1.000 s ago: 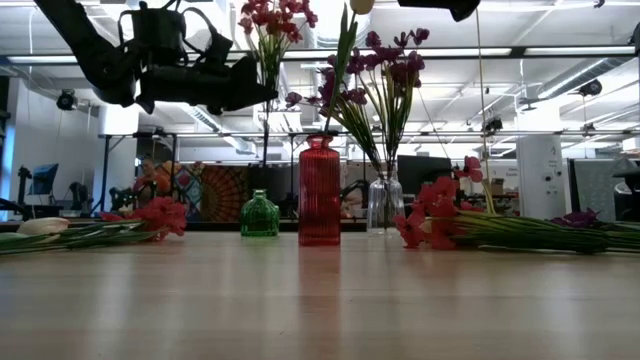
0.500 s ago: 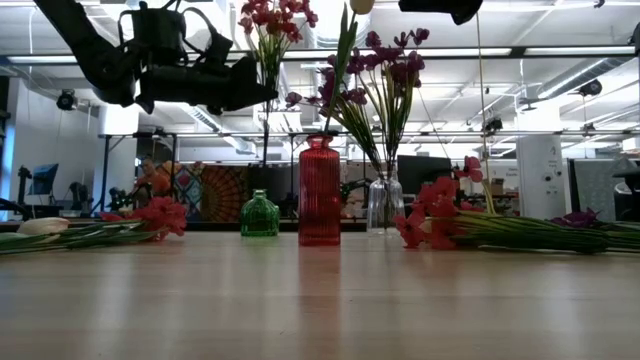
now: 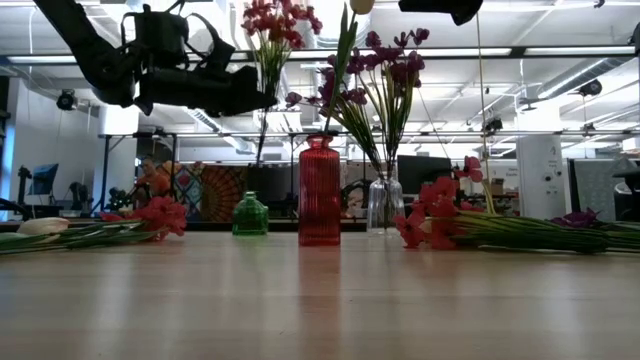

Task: Sort flowers into vase by color
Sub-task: Put the red flowers into the green vase

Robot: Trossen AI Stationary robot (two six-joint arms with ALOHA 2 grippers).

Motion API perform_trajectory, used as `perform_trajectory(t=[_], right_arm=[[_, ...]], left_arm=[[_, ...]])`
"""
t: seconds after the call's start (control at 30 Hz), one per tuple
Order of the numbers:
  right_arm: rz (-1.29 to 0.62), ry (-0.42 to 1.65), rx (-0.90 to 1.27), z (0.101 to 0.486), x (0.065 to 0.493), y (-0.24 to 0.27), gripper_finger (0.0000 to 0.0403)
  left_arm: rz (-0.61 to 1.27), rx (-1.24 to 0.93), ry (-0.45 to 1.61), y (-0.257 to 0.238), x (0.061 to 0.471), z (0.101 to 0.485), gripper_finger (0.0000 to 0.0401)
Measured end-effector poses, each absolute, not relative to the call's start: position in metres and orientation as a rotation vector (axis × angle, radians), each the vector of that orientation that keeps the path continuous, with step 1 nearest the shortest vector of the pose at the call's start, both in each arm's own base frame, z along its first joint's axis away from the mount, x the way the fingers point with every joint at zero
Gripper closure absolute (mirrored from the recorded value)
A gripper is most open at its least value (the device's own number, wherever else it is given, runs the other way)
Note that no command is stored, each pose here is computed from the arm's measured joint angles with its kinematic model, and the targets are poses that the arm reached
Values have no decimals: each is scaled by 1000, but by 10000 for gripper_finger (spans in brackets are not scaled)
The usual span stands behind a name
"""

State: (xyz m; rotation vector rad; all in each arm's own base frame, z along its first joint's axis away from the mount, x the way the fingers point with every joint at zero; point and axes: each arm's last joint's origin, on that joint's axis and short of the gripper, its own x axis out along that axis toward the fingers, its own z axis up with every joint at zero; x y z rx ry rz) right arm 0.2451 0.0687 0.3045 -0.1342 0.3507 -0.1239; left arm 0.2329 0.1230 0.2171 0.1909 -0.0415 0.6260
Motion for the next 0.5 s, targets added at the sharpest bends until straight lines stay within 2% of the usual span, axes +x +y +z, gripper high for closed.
perform_trajectory(t=[0.5], right_arm=[[-123,332,-131,306,246,69,207]], left_arm=[[631,183,-53,123,232,218,389]])
